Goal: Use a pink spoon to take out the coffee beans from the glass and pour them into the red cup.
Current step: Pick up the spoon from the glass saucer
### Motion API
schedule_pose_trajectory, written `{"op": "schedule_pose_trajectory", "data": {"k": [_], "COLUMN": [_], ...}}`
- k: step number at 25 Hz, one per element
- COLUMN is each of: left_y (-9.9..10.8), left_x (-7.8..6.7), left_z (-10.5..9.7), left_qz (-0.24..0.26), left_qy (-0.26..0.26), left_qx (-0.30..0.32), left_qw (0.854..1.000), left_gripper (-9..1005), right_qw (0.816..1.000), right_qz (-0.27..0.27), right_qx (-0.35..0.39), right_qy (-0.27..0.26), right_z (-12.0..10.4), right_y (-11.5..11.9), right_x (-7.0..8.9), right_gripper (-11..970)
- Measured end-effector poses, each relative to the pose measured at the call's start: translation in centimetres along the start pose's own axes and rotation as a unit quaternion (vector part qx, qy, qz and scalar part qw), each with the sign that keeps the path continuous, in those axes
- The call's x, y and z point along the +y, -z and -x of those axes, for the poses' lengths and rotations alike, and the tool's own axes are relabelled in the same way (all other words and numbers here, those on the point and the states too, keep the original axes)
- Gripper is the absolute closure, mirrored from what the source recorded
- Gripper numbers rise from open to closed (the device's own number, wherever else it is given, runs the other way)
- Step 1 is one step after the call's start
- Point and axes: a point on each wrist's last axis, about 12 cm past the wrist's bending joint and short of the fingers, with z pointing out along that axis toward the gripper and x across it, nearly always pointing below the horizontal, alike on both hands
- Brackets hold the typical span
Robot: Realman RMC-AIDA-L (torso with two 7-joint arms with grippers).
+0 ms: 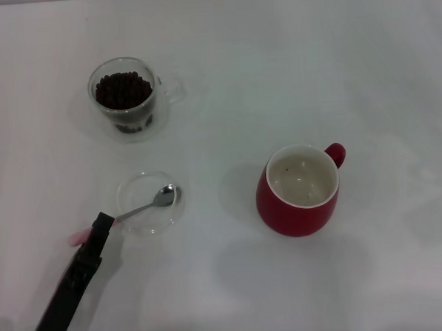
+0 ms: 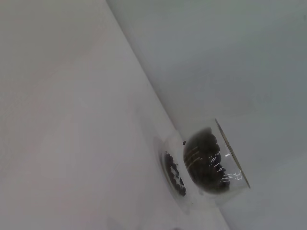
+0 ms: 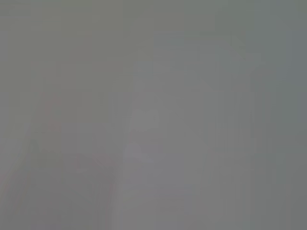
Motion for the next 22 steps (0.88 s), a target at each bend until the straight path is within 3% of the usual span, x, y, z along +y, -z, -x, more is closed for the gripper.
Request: {"op": "schedule_pose_trajectory", "data": {"k": [4, 19, 22], "left_y": [0.05, -0.08, -0.14], "left_x": [0.08, 0.29, 0.29], "left_z": [0.09, 0.69, 0.75], "left_qz": [0.002, 0.003, 0.0], "left_qy": [0.0, -0.008, -0.01], "left_qx": [-0.002, -0.011, -0.01], "left_qw": [1.0, 1.0, 1.0], "left_gripper": [734, 763, 815], "right_qw": [1.0, 1.0, 1.0], "right_qz": [-0.001, -0.002, -0.003], "right_qx": [0.0, -0.005, -0.005], "right_qy": [-0.001, -0.004, -0.005], "right_z": [-0.04, -0.06, -0.09], "right_y": [-0.01, 0.08, 0.1], "right_x": [0.07, 0.32, 0.4], "right_gripper": [355, 355, 355]}}
